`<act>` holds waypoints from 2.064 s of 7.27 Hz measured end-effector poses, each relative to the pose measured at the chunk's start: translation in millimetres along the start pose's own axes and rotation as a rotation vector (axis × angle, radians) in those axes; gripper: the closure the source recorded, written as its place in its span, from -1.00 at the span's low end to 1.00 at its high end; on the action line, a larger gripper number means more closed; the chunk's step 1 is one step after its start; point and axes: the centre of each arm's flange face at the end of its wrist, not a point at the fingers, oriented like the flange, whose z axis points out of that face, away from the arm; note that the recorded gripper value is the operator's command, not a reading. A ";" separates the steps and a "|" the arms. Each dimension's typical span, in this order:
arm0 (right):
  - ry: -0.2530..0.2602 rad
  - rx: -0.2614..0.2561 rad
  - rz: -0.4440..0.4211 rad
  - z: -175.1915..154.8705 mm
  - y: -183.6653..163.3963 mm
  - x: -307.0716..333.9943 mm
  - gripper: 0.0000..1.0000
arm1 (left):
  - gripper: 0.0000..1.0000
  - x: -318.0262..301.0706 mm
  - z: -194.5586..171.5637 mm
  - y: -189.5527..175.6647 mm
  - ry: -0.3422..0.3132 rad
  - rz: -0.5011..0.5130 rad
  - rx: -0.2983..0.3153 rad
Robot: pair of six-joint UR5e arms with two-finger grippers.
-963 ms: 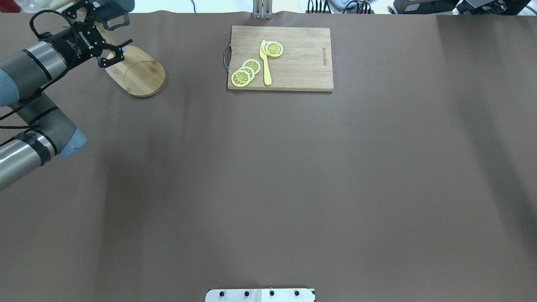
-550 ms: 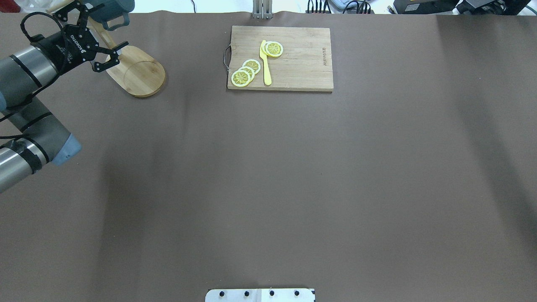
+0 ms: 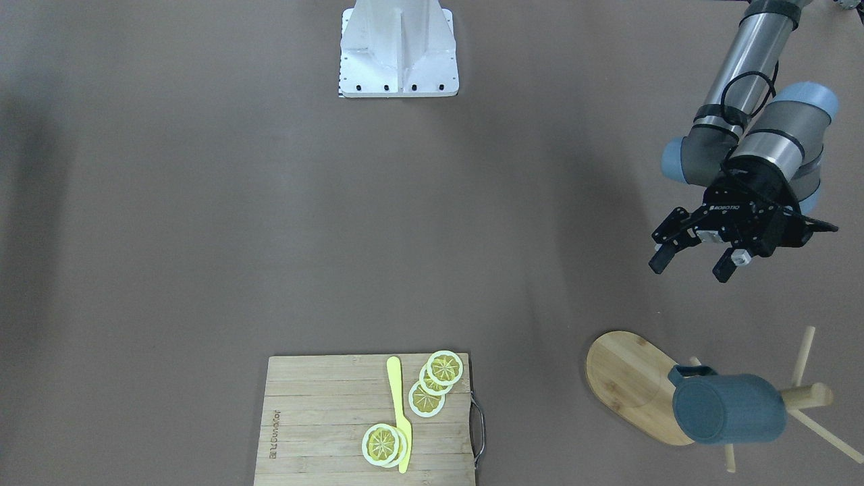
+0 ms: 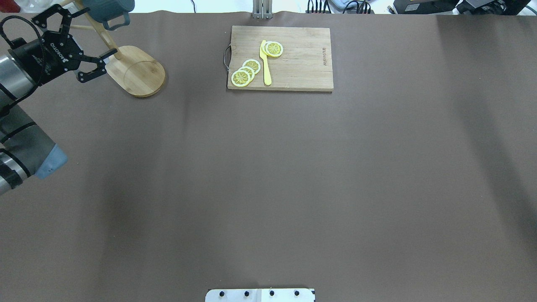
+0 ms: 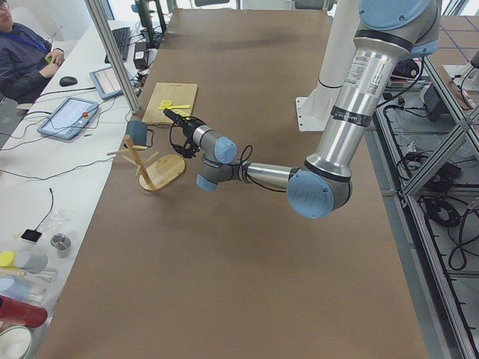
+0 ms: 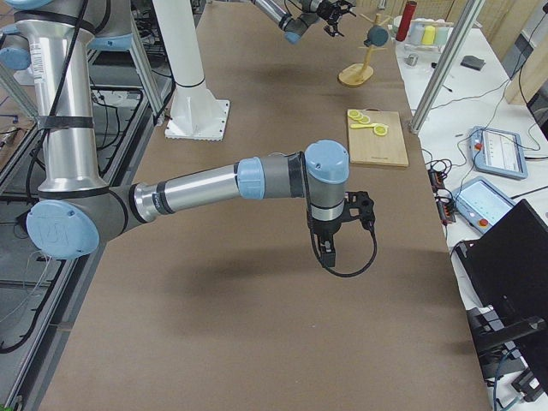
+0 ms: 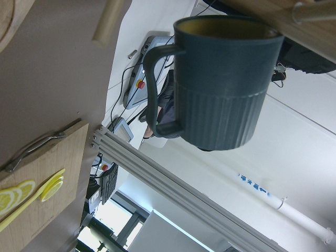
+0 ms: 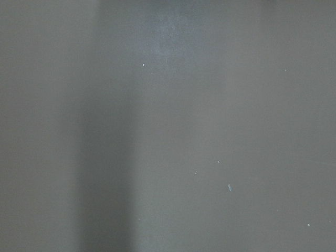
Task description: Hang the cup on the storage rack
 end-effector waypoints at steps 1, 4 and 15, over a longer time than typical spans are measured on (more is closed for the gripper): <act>0.000 -0.001 0.001 0.4 0.3 0.3 -1.00 | -0.98 -1.9 -6.8 13.8 -0.058 0.134 -0.055; -0.001 -0.004 0.006 2.0 2.2 1.4 -1.00 | -0.98 -15.2 -29.7 14.3 -0.170 0.765 -0.108; -0.003 -0.013 0.016 5.5 5.8 4.5 -1.00 | -1.00 93.0 -165.8 -150.4 -1.306 2.439 -0.289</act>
